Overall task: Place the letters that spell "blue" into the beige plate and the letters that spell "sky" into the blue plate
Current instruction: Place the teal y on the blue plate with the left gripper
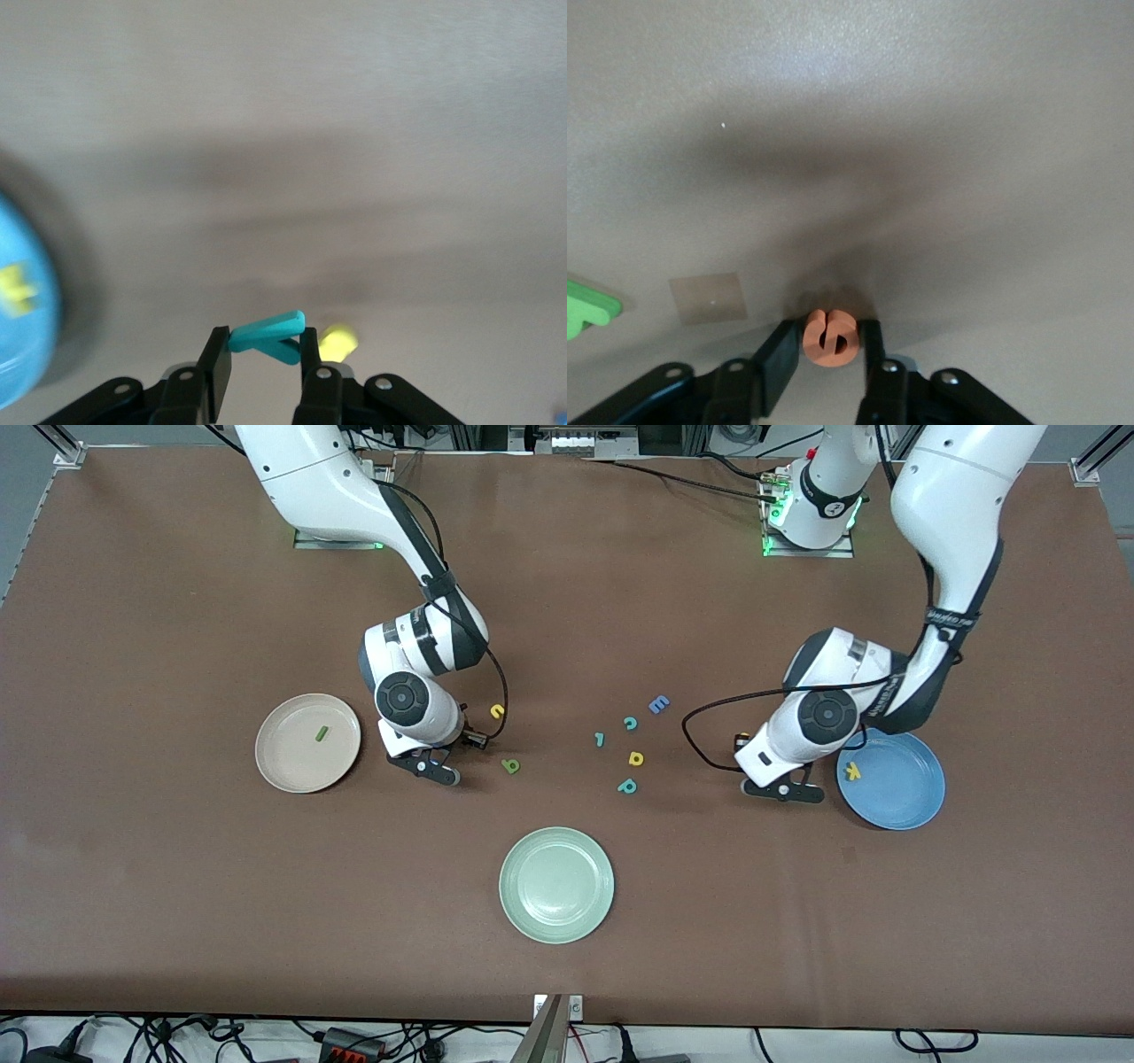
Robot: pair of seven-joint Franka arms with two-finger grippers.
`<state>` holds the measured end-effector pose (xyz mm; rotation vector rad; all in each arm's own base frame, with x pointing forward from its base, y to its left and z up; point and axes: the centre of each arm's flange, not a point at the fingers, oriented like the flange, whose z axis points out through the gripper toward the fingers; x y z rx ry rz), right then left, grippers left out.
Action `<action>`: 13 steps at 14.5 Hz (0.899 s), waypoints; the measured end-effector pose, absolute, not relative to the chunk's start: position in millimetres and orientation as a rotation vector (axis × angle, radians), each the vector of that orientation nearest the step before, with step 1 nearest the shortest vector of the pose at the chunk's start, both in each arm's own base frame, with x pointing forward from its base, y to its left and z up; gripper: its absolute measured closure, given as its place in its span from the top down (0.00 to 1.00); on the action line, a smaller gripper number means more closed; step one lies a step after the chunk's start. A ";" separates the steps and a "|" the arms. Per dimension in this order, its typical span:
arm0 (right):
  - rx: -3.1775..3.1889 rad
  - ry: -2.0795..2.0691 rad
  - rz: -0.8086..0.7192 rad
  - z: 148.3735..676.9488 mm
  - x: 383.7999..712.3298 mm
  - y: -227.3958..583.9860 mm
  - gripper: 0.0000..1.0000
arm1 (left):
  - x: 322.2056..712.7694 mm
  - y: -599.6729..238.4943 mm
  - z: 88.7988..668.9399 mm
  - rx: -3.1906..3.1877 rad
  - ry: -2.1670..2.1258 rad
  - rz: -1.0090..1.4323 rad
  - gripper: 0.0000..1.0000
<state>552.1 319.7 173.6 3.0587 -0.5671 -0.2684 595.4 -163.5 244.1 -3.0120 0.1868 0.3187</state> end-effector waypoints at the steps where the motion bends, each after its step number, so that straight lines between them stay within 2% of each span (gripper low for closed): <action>1: 3.059 -0.568 -0.267 173.7 552.4 319.5 0.36 | 602.3 -147.3 257.4 -3.001 0.202 0.335 0.35; 2: 3.060 -0.569 -0.264 173.8 552.8 319.1 0.36 | 609.5 -123.2 267.5 -3.000 0.229 0.343 0.35; 4: 3.067 -0.566 -0.252 178.8 555.7 317.2 0.29 | 619.5 -60.8 272.8 -3.016 0.265 0.360 0.35; 6: 3.078 -0.552 -0.234 181.6 560.6 312.3 0.29 | 620.7 1.1 266.7 -3.039 0.266 0.391 0.35; 10: 3.123 -0.508 -0.185 210.2 580.4 291.3 0.29 | 613.0 65.1 226.2 -3.094 0.339 0.383 0.35; 12: 3.127 -0.440 -0.237 225.2 591.8 256.6 0.29 | 602.8 87.0 199.6 -3.122 0.342 0.379 0.35; 13: 3.123 -0.400 -0.281 227.8 598.3 229.7 0.29 | 599.5 91.1 192.8 -3.129 0.346 0.386 0.40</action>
